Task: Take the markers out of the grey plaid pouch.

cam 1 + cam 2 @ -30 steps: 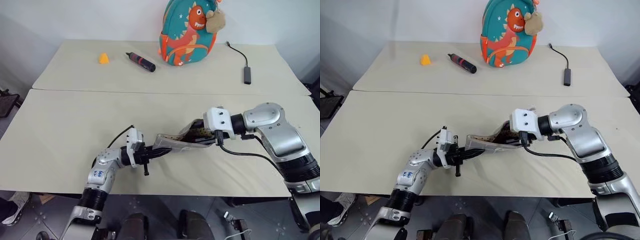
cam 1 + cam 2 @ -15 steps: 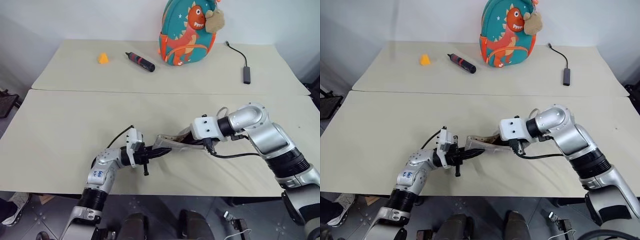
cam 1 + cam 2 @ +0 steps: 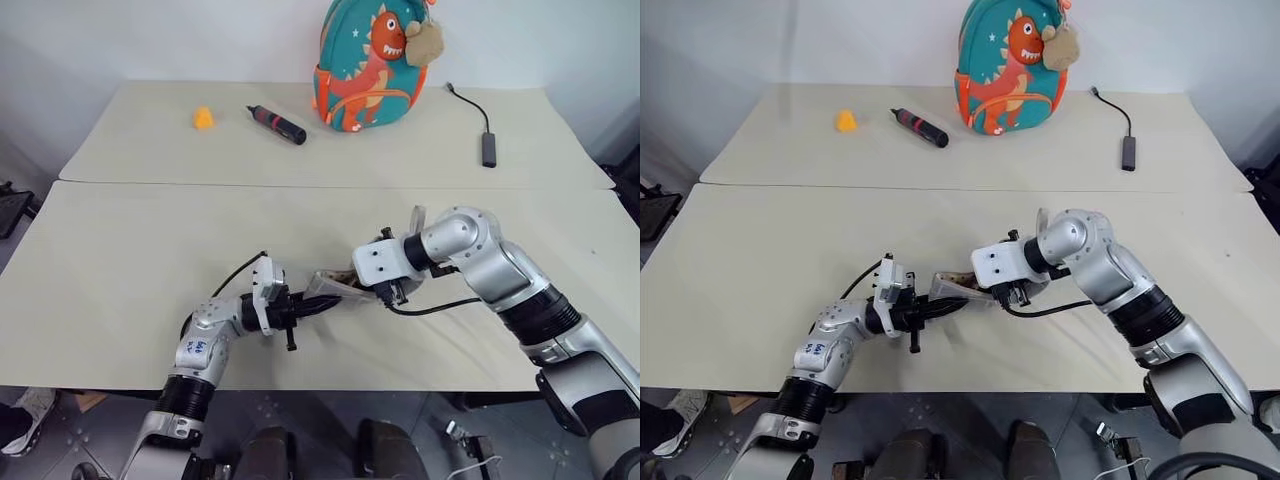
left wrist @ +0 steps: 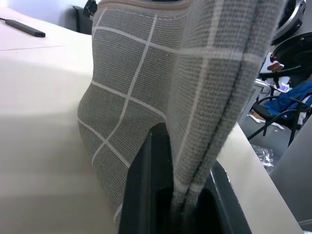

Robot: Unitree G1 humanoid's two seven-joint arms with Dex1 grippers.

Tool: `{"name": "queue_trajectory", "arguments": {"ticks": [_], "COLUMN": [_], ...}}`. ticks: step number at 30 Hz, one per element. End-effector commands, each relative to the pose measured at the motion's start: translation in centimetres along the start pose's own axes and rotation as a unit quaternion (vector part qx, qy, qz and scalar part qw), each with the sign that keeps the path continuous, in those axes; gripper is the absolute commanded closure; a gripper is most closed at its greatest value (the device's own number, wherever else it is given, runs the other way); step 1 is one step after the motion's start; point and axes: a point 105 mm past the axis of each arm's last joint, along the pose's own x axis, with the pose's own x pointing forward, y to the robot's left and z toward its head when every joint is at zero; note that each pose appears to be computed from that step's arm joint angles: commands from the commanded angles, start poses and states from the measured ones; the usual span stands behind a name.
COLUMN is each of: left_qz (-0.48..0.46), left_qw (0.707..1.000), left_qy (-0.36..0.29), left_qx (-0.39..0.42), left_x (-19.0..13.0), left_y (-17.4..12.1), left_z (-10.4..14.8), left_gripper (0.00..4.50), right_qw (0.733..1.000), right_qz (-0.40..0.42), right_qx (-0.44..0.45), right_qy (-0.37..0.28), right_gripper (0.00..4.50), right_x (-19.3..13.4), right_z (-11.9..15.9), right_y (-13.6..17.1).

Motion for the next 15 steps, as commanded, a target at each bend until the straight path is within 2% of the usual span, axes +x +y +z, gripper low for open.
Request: {"name": "queue_trajectory", "arguments": {"ticks": [1, 3, 5, 7, 13, 15], "left_qz": [-0.018, -0.015, -0.013, -0.012, -0.008, -0.008], "left_qw": [1.000, 1.000, 1.000, 1.000, 1.000, 1.000], "left_qy": [-0.015, -0.016, -0.016, -0.016, -0.017, -0.017], "left_qx": [0.021, 0.021, 0.022, 0.022, 0.023, 0.024], "left_x": [0.7, 0.6, 0.5, 0.5, 0.5, 0.5], "left_y": [-0.4, -0.4, -0.4, -0.3, -0.2, -0.2], "left_z": [1.0, 1.0, 1.0, 1.0, 1.0, 1.0], "left_gripper": [4.50, 4.50, 4.50, 4.50, 4.50, 4.50], "right_qw": [0.999, 0.999, 1.000, 1.000, 0.999, 0.999], "right_qz": [0.031, 0.030, 0.021, 0.024, 0.040, 0.047], "right_qx": [0.009, 0.018, 0.007, -0.005, -0.001, -0.003], "right_qy": [0.016, 0.014, 0.010, 0.008, 0.007, 0.009], "right_gripper": [3.79, 3.61, 3.22, 2.64, 2.64, 3.05], "right_x": [1.6, 1.7, 1.7, 1.8, 2.4, 2.6], "right_z": [-0.8, -1.0, -0.9, -0.9, -1.3, -1.4], "right_y": [1.1, 1.0, 0.8, 0.8, 1.2, 1.4]}}
